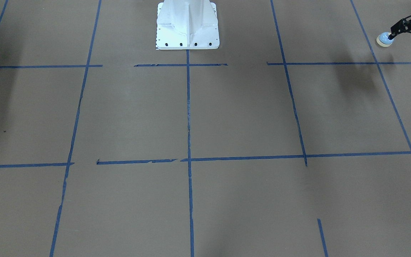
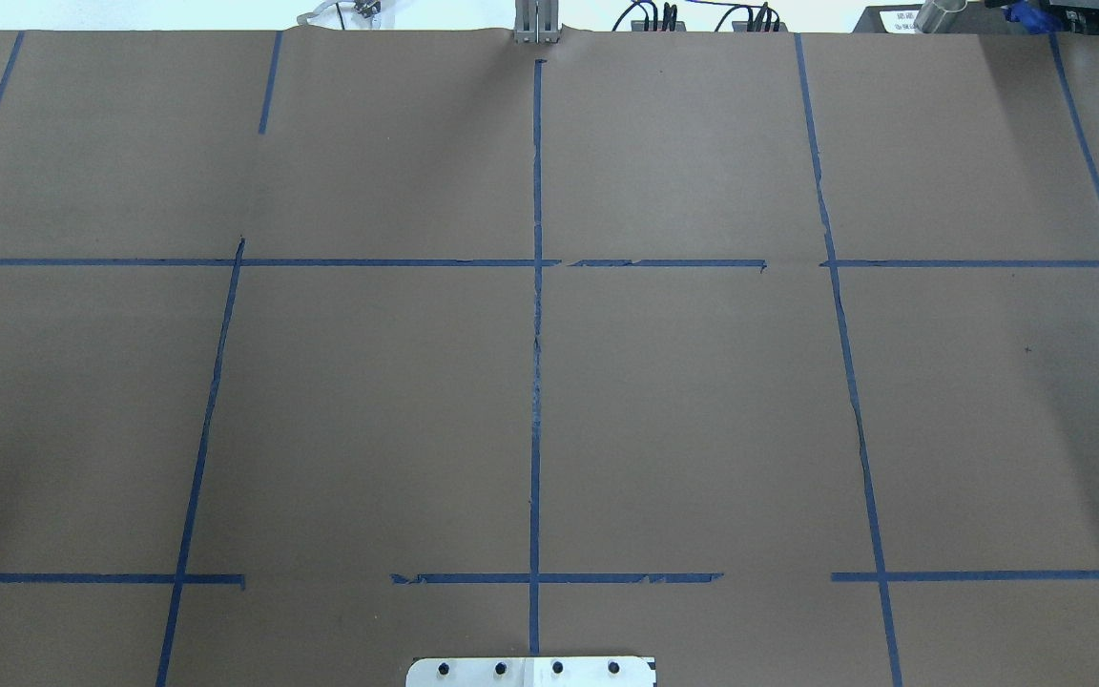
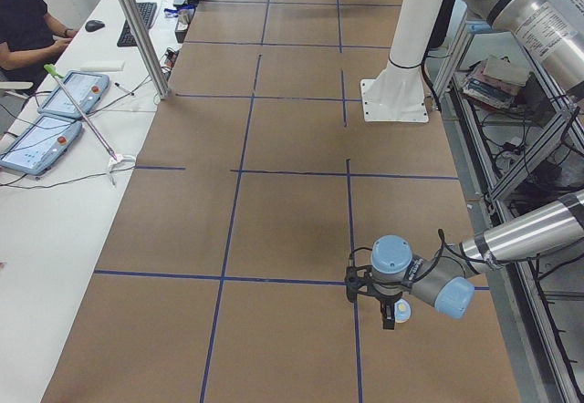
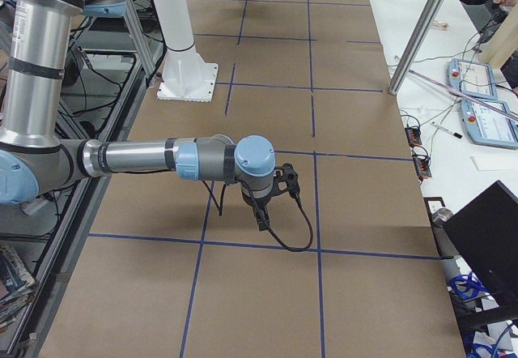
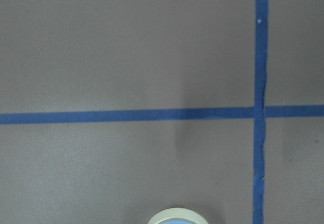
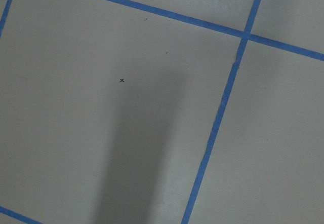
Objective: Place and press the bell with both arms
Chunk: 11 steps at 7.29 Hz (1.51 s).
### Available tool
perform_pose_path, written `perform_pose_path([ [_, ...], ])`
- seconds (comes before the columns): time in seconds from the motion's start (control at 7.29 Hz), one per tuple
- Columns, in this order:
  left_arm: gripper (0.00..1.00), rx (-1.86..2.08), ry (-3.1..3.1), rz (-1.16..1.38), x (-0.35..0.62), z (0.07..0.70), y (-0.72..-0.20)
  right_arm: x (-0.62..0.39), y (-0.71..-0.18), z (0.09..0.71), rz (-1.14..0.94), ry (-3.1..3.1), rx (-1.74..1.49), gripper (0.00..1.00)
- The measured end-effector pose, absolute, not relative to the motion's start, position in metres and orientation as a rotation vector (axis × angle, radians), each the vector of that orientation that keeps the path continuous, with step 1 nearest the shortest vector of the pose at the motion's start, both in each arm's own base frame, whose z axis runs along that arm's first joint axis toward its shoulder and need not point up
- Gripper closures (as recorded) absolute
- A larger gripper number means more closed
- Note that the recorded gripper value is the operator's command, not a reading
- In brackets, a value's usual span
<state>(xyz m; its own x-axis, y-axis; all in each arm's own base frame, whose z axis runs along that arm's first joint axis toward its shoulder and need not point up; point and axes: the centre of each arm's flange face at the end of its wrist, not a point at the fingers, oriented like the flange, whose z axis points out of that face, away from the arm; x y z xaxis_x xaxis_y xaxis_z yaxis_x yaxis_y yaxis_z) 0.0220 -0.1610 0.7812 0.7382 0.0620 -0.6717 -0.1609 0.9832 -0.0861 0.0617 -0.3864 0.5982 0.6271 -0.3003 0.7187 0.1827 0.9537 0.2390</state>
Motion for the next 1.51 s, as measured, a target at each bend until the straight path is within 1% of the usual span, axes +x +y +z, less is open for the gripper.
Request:
perform_pose_path([
  [0.55, 0.00, -0.186, 0.727, 0.217, 0.034, 0.792, -0.151, 0.059, -0.387, 0.598, -0.286, -0.850, 0.145, 0.00],
  [0.96, 0.00, -0.238, 0.727, 0.303, 0.075, 0.787, -0.161, 0.058, -0.387, 0.598, -0.288, -0.850, 0.146, 0.00],
  [1.51, 0.00, -0.245, 0.713, 0.314, 0.088, 0.790, -0.161, 0.058, -0.387, 0.598, -0.289, -0.850, 0.146, 0.00],
])
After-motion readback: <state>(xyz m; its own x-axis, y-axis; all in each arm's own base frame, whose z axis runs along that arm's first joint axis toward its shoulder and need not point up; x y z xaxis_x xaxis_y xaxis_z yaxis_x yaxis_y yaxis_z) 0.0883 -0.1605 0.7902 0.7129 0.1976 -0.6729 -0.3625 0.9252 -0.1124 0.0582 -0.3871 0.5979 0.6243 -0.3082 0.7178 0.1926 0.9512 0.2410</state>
